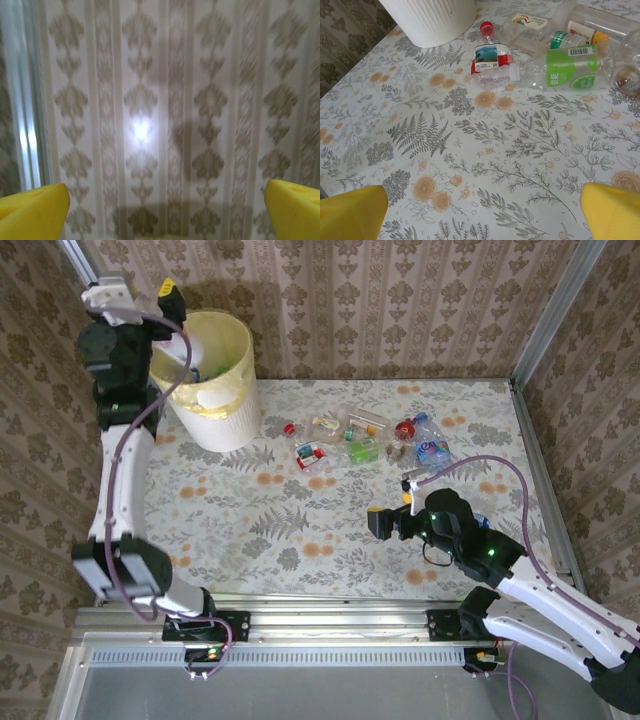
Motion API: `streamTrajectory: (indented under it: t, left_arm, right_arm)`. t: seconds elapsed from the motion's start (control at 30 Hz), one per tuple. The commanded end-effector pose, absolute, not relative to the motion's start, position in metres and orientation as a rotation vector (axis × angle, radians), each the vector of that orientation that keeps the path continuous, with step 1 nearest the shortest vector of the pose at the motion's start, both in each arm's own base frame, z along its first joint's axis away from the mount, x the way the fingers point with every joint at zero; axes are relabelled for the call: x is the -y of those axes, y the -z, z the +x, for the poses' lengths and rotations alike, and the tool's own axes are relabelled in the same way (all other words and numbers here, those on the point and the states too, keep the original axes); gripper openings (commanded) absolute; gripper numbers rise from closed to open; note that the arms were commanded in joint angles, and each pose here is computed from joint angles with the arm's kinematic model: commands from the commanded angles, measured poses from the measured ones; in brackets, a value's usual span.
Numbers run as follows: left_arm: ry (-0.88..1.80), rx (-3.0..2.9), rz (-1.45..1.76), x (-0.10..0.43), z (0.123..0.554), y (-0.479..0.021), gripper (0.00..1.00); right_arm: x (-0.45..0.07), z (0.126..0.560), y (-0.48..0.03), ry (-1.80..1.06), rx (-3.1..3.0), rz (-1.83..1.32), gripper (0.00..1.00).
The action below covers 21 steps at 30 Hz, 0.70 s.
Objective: Throw the plastic bottles in the bin
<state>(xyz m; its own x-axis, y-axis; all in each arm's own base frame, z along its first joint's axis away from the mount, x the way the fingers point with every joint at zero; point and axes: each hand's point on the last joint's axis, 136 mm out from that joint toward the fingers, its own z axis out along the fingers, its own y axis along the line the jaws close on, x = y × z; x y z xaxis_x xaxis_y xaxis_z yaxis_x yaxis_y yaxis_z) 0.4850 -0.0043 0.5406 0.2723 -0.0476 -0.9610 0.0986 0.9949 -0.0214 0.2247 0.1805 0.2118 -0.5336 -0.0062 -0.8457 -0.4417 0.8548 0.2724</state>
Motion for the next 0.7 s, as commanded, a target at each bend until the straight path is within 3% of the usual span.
streamTrajectory:
  t: [0.0, 0.3, 0.67]
  left_arm:
    - [0.202, -1.418, 0.047, 0.017, 0.494, -0.532, 1.00]
    - [0.250, -1.271, 0.052, 0.026, 0.408, -0.602, 1.00]
    - [0.414, -1.246, 0.211, 0.076, 0.320, -0.600, 1.00]
  right_arm:
    - [-0.177, 0.214, -0.217, -0.608, -2.075, -0.324, 1.00]
    - [-0.138, 0.204, -0.200, -0.507, -2.149, -0.154, 1.00]
    - [-0.057, 0.191, -0.178, -0.101, -2.437, 0.250, 1.00]
